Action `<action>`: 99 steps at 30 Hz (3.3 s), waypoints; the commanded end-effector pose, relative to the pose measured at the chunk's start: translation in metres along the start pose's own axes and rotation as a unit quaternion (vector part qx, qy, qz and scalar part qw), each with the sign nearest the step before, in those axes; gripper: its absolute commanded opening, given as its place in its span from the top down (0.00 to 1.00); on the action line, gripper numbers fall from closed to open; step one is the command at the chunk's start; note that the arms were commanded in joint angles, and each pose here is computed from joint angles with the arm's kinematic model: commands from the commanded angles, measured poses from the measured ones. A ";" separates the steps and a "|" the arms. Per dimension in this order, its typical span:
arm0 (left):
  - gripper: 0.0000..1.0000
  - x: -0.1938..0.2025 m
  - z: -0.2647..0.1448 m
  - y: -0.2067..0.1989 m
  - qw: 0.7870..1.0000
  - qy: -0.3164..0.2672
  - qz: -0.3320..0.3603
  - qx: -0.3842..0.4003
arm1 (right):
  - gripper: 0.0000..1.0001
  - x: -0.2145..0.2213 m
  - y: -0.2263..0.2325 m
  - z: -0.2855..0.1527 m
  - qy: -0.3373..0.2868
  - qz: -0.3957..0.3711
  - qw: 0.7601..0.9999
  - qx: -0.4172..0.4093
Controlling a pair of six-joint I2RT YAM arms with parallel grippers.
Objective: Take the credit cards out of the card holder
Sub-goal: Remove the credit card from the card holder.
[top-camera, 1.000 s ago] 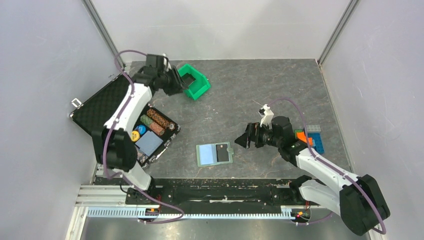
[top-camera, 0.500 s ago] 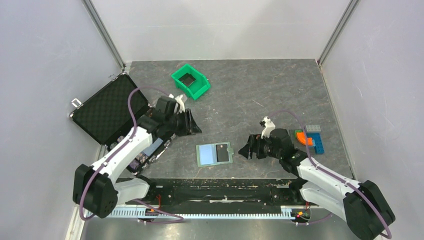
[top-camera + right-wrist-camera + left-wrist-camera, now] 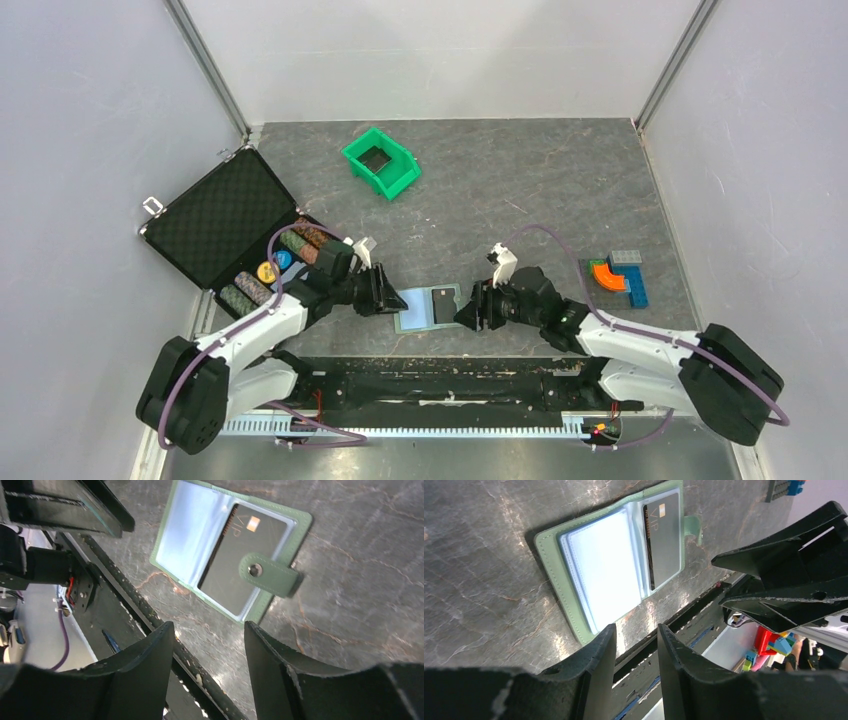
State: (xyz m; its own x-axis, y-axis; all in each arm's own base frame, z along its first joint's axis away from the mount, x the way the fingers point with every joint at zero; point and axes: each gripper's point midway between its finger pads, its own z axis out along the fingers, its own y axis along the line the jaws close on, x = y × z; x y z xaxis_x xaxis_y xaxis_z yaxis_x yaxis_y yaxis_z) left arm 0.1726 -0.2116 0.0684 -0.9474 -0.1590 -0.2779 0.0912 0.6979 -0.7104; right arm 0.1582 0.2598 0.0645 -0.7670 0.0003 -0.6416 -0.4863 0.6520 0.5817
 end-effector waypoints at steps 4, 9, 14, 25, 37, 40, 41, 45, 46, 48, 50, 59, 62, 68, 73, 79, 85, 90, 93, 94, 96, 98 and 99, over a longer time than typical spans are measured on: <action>0.58 -0.006 0.003 -0.022 0.998 -0.019 0.004 0.062 | 0.50 -0.043 0.024 0.020 -0.053 0.001 0.998 -0.021; 0.58 -0.004 0.006 -0.021 0.998 -0.013 -0.004 0.060 | 0.54 -0.042 0.018 0.031 -0.044 0.007 0.999 -0.007; 0.58 -0.004 0.010 -0.019 0.998 -0.017 -0.007 0.062 | 0.58 -0.039 0.005 0.038 -0.042 0.013 0.999 0.022; 0.58 -0.005 0.014 -0.016 0.998 -0.019 -0.010 0.053 | 0.61 -0.025 -0.005 0.045 -0.024 0.020 0.999 0.030; 0.58 -0.003 0.027 -0.018 0.998 -0.005 -0.008 0.056 | 0.64 -0.010 -0.013 0.049 -0.004 0.039 0.999 0.037; 0.58 -0.002 0.032 -0.018 0.998 0.001 -0.007 0.055 | 0.66 -0.005 -0.016 0.050 0.003 0.042 0.998 0.041; 0.58 -0.003 0.033 -0.019 0.998 0.001 -0.006 0.056 | 0.67 -0.004 -0.017 0.050 0.004 0.044 0.998 0.042; 0.58 -0.003 0.038 -0.022 0.998 0.004 -0.001 0.058 | 0.69 0.003 -0.021 0.049 0.012 0.049 0.998 0.049; 0.58 -0.004 0.038 -0.023 0.998 0.004 0.001 0.057 | 0.69 0.004 -0.022 0.048 0.011 0.051 0.997 0.051; 0.58 -0.004 0.040 -0.024 0.998 0.003 0.002 0.056 | 0.69 0.004 -0.023 0.047 0.009 0.052 0.997 0.054; 0.58 -0.005 0.041 -0.026 0.998 0.002 0.003 0.058 | 0.69 0.002 -0.025 0.046 0.006 0.050 0.997 0.061; 0.58 -0.006 0.044 -0.028 0.998 0.002 0.007 0.055 | 0.69 -0.007 -0.028 0.043 -0.001 0.037 0.996 0.079; 0.58 -0.004 0.046 -0.026 0.999 0.003 0.007 0.051 | 0.69 -0.006 -0.027 0.044 0.000 0.036 0.996 0.076; 0.58 -0.005 0.051 -0.026 0.999 0.004 0.008 0.052 | 0.71 -0.003 -0.020 0.045 -0.002 0.048 0.998 0.049; 0.59 -0.007 0.056 -0.029 0.998 0.005 0.012 0.056 | 0.77 0.001 -0.020 0.046 0.001 0.049 0.998 0.044; 0.59 -0.005 0.061 -0.029 0.998 0.010 0.012 0.055 | 0.81 0.004 -0.017 0.047 0.004 0.053 0.998 0.031; 0.60 -0.003 0.066 -0.028 0.999 0.012 0.016 0.051 | 0.86 0.011 -0.020 0.048 0.010 0.057 0.998 0.030; 0.61 -0.003 0.071 -0.028 0.998 0.014 0.020 0.050 | 0.89 0.011 -0.021 0.048 0.008 0.054 0.998 0.033; 0.61 -0.002 0.075 -0.029 0.998 0.017 0.022 0.051 | 0.90 0.010 -0.021 0.048 0.008 0.053 0.998 0.032; 0.62 -0.002 0.076 -0.031 0.998 0.017 0.023 0.054 | 0.90 0.010 -0.021 0.048 0.008 0.053 0.998 0.031; 0.62 -0.002 0.078 -0.033 0.998 0.017 0.024 0.059 | 0.90 0.010 -0.021 0.048 0.009 0.052 0.998 0.031; 0.63 -0.001 0.079 -0.035 0.998 0.019 0.025 0.062 | 0.90 0.011 -0.021 0.048 0.008 0.052 0.998 0.032; 0.64 0.000 0.080 -0.035 0.998 0.021 0.026 0.062 | 0.90 0.011 -0.021 0.048 0.008 0.052 0.998 0.031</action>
State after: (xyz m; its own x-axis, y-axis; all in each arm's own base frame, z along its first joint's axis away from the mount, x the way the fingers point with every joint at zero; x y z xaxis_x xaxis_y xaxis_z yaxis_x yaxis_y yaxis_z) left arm 0.1812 -0.2772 0.0286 -0.9605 -0.0551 -0.2727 0.1741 0.6453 -0.7438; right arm 0.1797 0.2806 0.0205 -0.8284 0.0566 -0.5572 -0.3624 0.7044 0.6103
